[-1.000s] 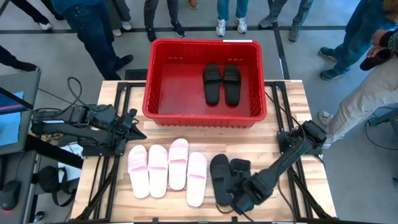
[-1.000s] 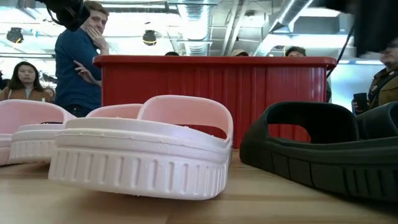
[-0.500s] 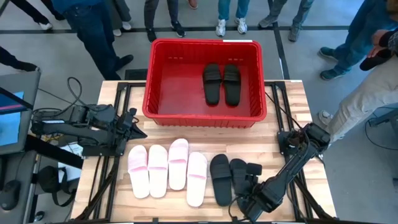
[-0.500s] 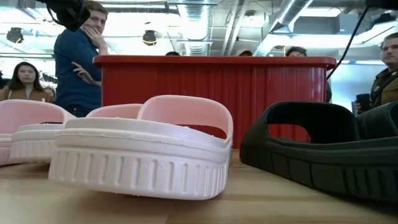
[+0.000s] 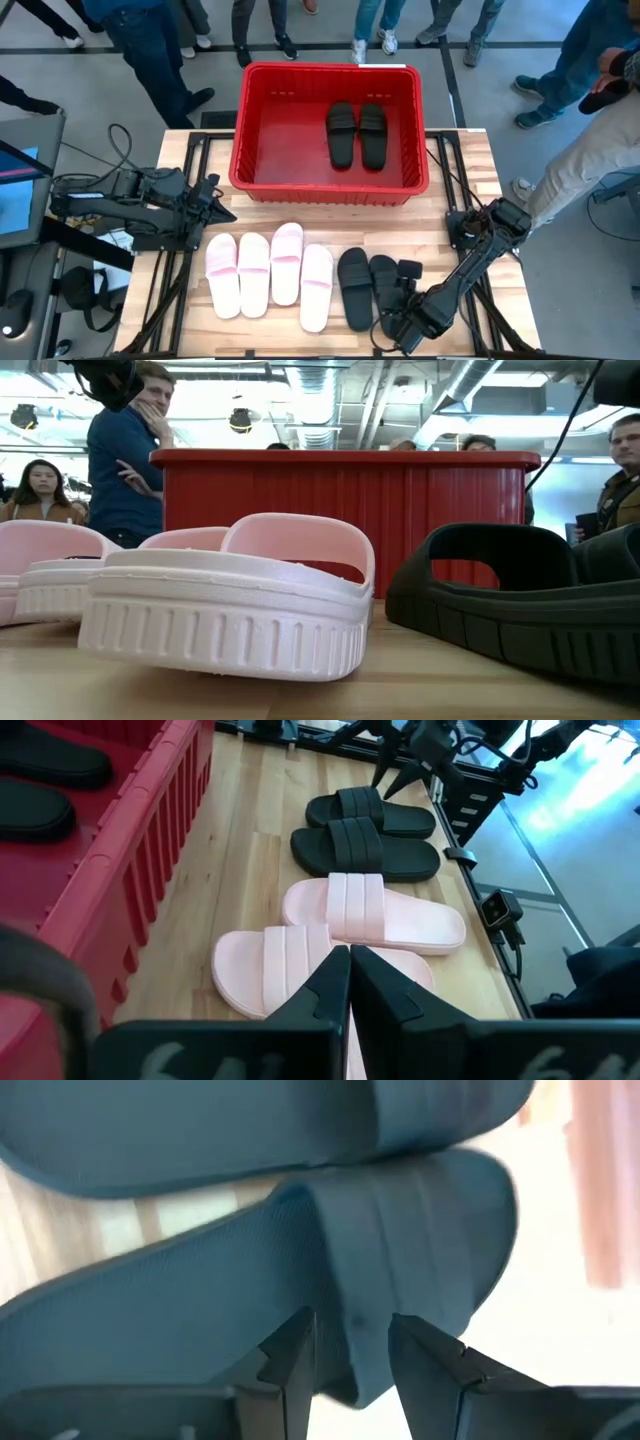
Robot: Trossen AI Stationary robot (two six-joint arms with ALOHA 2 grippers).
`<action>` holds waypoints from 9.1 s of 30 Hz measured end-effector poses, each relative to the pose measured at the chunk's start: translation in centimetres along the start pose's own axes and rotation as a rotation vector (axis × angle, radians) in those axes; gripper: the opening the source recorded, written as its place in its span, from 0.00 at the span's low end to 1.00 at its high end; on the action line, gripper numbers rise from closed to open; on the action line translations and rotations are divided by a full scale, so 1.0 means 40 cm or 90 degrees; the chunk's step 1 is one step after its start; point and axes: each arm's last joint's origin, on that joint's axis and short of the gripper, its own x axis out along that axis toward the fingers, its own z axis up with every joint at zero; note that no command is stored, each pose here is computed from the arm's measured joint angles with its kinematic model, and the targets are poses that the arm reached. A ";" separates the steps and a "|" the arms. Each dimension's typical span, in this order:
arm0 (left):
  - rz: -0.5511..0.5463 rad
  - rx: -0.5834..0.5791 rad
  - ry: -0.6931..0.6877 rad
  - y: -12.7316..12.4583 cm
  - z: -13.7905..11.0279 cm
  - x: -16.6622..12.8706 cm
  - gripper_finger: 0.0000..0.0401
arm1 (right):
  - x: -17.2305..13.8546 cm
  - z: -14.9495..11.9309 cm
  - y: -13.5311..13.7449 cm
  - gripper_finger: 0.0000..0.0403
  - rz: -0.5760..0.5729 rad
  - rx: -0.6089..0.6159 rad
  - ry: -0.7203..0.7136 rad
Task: Pick and place slides into bin
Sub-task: Put the black slide into the red container
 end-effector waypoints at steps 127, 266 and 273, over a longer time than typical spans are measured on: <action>0.037 0.000 -0.033 0.003 0.010 0.000 0.00 | -0.402 0.333 -0.316 0.00 -0.082 0.029 -0.253; 0.197 -0.047 -0.102 0.020 0.047 0.044 0.00 | 0.253 0.214 -1.271 0.00 -0.212 -0.048 -0.025; 0.197 -0.047 -0.103 0.020 0.047 0.044 0.00 | 0.255 0.201 -1.271 0.05 -0.200 -0.053 0.001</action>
